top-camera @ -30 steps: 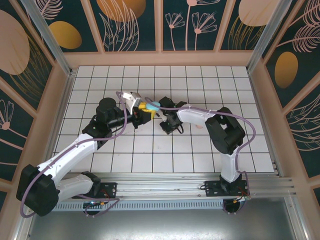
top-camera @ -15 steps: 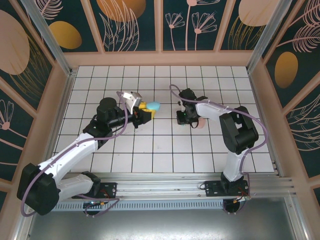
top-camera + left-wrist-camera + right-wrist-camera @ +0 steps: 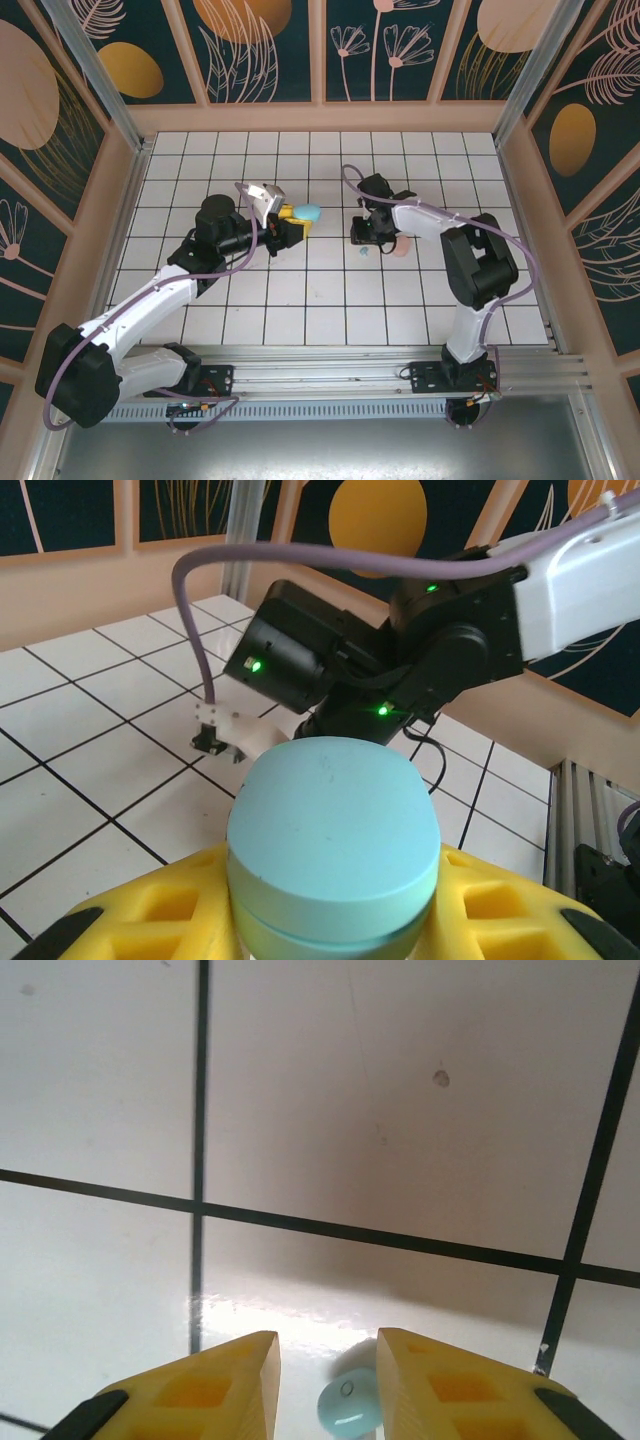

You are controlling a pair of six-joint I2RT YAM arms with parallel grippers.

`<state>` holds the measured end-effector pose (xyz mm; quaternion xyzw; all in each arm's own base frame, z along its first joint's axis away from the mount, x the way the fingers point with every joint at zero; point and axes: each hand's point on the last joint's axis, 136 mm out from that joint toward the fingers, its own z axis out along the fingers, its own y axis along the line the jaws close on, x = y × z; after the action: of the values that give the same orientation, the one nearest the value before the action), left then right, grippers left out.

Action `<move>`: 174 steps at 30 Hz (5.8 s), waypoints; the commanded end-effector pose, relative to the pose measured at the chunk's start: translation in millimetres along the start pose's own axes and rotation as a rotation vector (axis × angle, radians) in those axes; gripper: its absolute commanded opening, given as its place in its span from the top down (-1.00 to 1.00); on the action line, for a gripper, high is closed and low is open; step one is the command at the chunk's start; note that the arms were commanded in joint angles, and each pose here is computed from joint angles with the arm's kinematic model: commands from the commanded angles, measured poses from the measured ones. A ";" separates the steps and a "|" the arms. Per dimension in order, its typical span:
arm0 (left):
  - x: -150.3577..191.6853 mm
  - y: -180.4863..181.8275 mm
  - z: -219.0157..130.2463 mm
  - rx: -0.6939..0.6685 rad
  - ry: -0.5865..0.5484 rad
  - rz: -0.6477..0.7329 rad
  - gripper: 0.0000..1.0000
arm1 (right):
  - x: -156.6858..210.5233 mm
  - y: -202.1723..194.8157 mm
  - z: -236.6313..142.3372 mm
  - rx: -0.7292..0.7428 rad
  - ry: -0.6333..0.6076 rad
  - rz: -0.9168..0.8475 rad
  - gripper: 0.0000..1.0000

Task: Insert the wireless bluetooth earbuds into the charging case

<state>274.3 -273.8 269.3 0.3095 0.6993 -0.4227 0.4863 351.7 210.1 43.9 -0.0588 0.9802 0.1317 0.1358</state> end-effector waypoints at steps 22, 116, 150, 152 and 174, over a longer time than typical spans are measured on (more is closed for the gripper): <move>-14.3 -7.3 -1.6 0.020 -0.039 0.037 1.00 | 23.2 -13.0 0.9 0.140 0.006 0.201 0.35; 4.0 -1.3 16.8 0.066 0.041 0.037 1.00 | -26.5 174.9 -244.9 -0.491 -0.448 -0.302 1.00; -16.4 -28.5 -0.8 0.154 -0.080 0.204 0.97 | -3.3 180.6 -234.0 -0.728 -0.329 -0.271 1.00; -15.8 -29.8 -0.5 0.163 -0.080 0.214 0.98 | -2.5 181.1 -234.2 -0.737 -0.330 -0.270 1.00; -22.6 -27.9 -0.7 0.146 -0.106 0.223 1.00 | 6.2 166.9 -207.6 -0.587 -0.311 -0.271 0.82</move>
<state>267.5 -283.6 267.6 0.3742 0.6545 -0.4216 0.5039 271.6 322.3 293.3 -0.2040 0.8321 0.4303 0.2844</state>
